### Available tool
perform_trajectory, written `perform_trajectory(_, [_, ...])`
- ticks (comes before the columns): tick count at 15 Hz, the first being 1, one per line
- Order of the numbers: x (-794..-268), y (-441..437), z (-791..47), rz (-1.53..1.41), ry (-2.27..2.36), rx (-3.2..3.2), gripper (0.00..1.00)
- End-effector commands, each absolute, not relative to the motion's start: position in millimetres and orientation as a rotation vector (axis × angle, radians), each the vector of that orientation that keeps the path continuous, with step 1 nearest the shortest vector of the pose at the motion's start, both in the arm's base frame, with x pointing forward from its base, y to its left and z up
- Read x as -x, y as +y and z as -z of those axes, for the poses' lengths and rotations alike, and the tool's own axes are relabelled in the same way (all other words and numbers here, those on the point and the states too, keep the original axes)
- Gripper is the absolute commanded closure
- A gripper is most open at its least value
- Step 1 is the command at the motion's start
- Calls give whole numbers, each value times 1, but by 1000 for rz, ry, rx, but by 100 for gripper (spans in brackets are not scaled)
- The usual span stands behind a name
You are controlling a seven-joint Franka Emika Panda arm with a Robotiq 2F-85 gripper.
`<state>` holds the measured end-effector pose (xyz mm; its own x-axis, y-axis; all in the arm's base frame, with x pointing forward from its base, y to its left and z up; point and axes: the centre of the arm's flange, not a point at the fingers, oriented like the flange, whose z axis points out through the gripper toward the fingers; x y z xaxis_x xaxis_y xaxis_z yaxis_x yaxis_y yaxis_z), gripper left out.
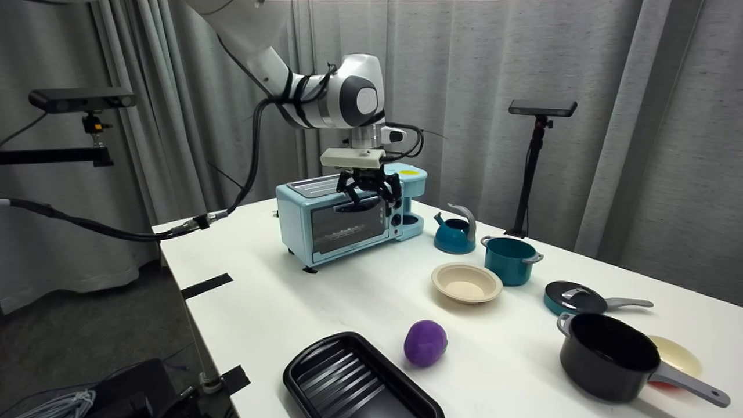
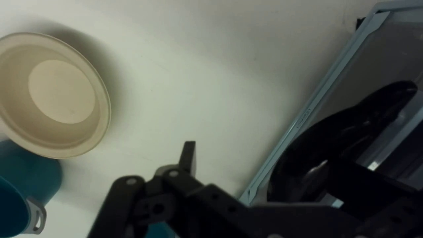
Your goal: Open the oven
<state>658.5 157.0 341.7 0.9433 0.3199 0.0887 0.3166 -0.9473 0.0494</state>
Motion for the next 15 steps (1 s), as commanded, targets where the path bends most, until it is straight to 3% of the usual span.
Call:
perform_trajectory(1, [-666, 148, -330, -126, 485, -3012, 0])
perform_trajectory(15, [-663, 123, -259, 31, 514, -2766, 0])
